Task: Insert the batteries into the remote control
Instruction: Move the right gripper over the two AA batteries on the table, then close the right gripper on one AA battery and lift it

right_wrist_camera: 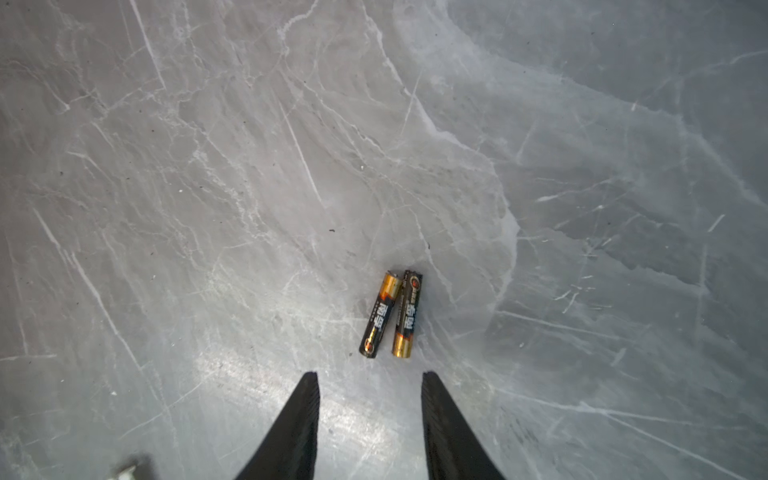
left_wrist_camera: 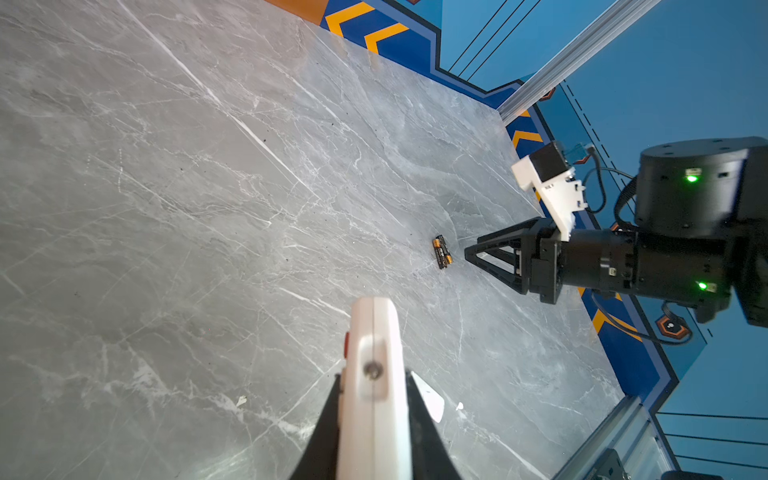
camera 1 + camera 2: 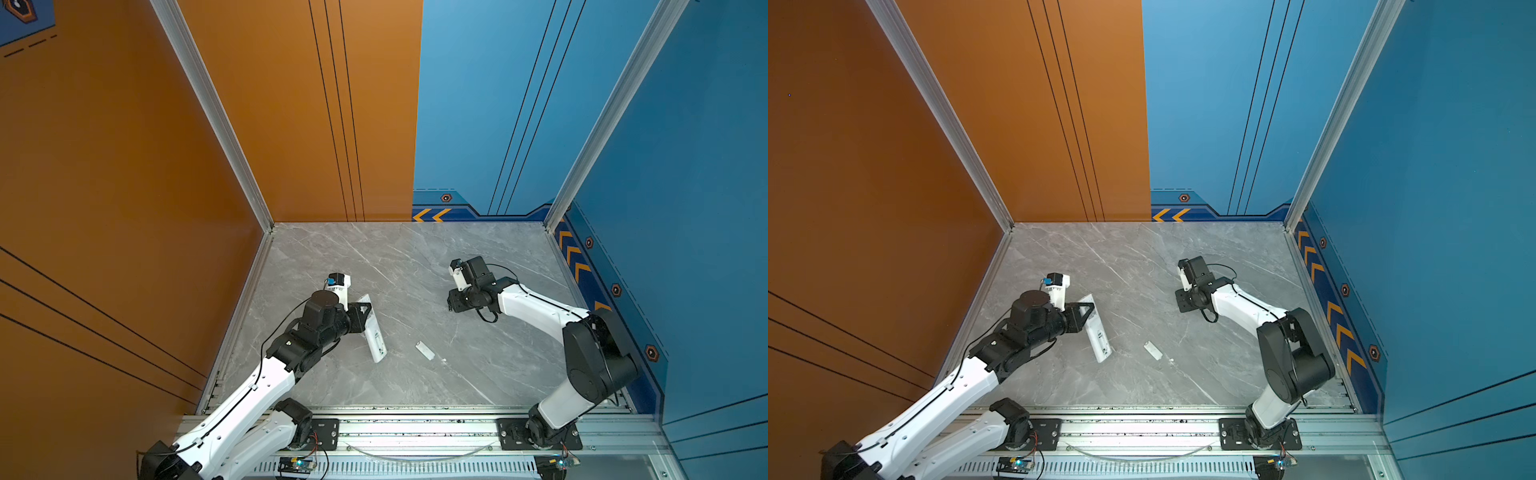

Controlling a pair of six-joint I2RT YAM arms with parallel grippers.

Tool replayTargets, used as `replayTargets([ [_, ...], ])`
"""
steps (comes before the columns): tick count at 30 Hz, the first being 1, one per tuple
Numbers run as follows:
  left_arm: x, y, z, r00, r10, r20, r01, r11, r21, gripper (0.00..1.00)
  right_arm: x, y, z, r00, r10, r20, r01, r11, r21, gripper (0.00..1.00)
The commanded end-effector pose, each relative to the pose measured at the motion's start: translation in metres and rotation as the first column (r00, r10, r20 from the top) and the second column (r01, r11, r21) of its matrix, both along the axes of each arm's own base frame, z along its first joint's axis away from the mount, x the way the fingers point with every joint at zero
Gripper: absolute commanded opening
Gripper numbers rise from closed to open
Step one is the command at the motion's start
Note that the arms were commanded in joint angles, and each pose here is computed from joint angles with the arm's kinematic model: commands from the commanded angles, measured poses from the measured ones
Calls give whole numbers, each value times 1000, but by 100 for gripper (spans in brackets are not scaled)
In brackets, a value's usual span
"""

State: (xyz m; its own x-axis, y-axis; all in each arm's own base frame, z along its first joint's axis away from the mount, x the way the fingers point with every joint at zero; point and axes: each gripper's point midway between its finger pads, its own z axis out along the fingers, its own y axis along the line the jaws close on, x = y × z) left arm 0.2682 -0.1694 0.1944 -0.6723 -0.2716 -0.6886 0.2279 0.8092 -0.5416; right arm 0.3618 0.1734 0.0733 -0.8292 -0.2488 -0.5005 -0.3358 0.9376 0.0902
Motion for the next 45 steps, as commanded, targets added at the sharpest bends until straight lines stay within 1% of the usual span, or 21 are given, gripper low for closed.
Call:
replayTargets([
  [1,1,-8,0,999,-36,18,36,999,-15,0,2,1,-7,999,25,-39,-25,1000,-6,38],
  [12,8,-15,-11,998,-57,2,57,998,-4,0,10,15,-19,997,45,-67,-46,999,-10,33],
  [26,8,-16,-20,998,-64,-6,64,998,11,0,13,15,-38,995,35,-98,-40,998,-45,31],
  [35,8,-12,-17,998,-57,2,57,998,14,0,12,18,-48,992,40,-117,-48,997,-59,30],
  [45,8,-10,-18,999,-53,1,53,998,14,0,9,31,-54,990,64,-127,-72,995,-63,29],
])
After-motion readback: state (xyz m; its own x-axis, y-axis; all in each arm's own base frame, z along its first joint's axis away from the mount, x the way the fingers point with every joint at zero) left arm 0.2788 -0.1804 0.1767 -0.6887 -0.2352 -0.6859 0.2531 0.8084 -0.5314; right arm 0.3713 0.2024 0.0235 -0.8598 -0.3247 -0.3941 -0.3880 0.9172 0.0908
